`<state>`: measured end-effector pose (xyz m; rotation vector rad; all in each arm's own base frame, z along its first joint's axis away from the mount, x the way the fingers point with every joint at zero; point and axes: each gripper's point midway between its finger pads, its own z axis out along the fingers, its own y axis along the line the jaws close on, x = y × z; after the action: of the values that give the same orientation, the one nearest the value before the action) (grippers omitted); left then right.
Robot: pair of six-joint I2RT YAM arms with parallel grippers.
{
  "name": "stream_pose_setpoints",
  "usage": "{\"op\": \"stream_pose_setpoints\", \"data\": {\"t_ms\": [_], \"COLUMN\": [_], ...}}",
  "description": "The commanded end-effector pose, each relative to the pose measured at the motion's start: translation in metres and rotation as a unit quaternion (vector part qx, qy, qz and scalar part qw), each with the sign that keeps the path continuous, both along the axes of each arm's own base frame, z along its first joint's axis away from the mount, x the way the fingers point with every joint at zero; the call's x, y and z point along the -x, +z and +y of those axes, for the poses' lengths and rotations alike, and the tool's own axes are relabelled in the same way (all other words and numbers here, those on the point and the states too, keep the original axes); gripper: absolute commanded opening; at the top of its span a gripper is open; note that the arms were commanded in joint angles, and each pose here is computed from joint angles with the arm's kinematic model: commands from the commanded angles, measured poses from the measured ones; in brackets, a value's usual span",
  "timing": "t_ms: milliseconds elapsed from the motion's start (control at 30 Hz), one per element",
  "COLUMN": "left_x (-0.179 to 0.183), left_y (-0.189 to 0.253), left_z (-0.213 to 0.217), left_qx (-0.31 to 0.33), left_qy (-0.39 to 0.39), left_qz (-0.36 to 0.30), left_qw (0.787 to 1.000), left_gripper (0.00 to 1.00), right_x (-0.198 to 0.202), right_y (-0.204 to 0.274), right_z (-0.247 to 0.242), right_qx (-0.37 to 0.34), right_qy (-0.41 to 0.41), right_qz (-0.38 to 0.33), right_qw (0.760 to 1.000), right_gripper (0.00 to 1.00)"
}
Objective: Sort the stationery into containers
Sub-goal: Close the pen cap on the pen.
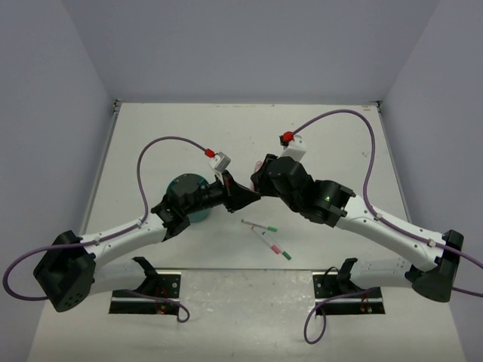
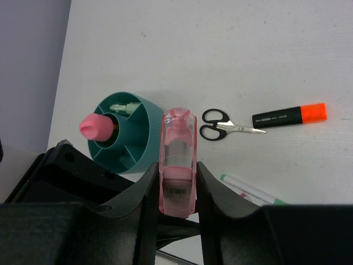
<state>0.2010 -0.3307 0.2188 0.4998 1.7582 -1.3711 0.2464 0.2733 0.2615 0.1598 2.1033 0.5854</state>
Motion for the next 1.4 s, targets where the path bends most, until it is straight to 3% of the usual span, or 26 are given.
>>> {"op": "stream_pose_setpoints", "data": {"t_ms": [0,33,100,133,300,400,567,667,767,867,1167,1367], "left_x": [0.043,0.043,0.044,0.044,0.052,0.061,0.074,0.085,0.094,0.098,0.097,0.095], "left_y": [-0.016,-0.014,-0.009,-0.007,0.007,0.018,0.033,0.040,0.044,0.047,0.046,0.046], "left_z": [-0.001,0.000,0.001,0.002,0.006,0.008,0.012,0.011,0.011,0.012,0.012,0.011], "left_qx": [-0.024,-0.025,-0.028,-0.028,-0.032,-0.023,-0.004,0.012,0.024,0.028,0.024,0.023], "left_qy": [-0.084,-0.084,-0.086,-0.088,-0.109,-0.132,-0.157,-0.187,-0.212,-0.224,-0.221,-0.216], "left_qz": [0.000,-0.006,-0.015,-0.020,-0.062,-0.084,-0.111,-0.121,-0.123,-0.129,-0.129,-0.128], "left_qw": [0.996,0.996,0.996,0.996,0.992,0.987,0.981,0.975,0.969,0.966,0.967,0.968], "left_gripper": [0.00,0.00,0.00,0.00,0.00,0.00,0.00,0.00,0.00,0.00,0.00,0.00], "right_x": [-0.038,-0.036,-0.028,-0.025,-0.011,0.006,0.069,0.083,0.096,0.108,0.116,0.100], "right_y": [0.041,0.041,0.041,0.041,0.057,0.075,0.083,0.074,0.055,0.042,0.034,0.037], "right_z": [-0.034,-0.029,-0.023,-0.023,-0.057,-0.064,-0.033,-0.024,-0.009,0.008,0.020,0.008], "right_qx": [0.007,0.008,0.012,0.014,0.017,0.000,-0.027,-0.033,-0.029,-0.032,-0.043,-0.031], "right_qy": [-0.079,-0.059,-0.016,-0.003,0.015,0.078,0.301,0.348,0.413,0.478,0.521,0.458], "right_qz": [-0.076,-0.079,-0.084,-0.087,-0.126,-0.158,-0.246,-0.252,-0.238,-0.200,-0.178,-0.197], "right_qw": [0.994,0.995,0.996,0.996,0.992,0.984,0.921,0.902,0.878,0.855,0.834,0.866], "right_gripper": [0.18,0.36,0.87,0.98,0.99,0.99,0.99,0.99,0.89,0.72,0.53,0.66]}}
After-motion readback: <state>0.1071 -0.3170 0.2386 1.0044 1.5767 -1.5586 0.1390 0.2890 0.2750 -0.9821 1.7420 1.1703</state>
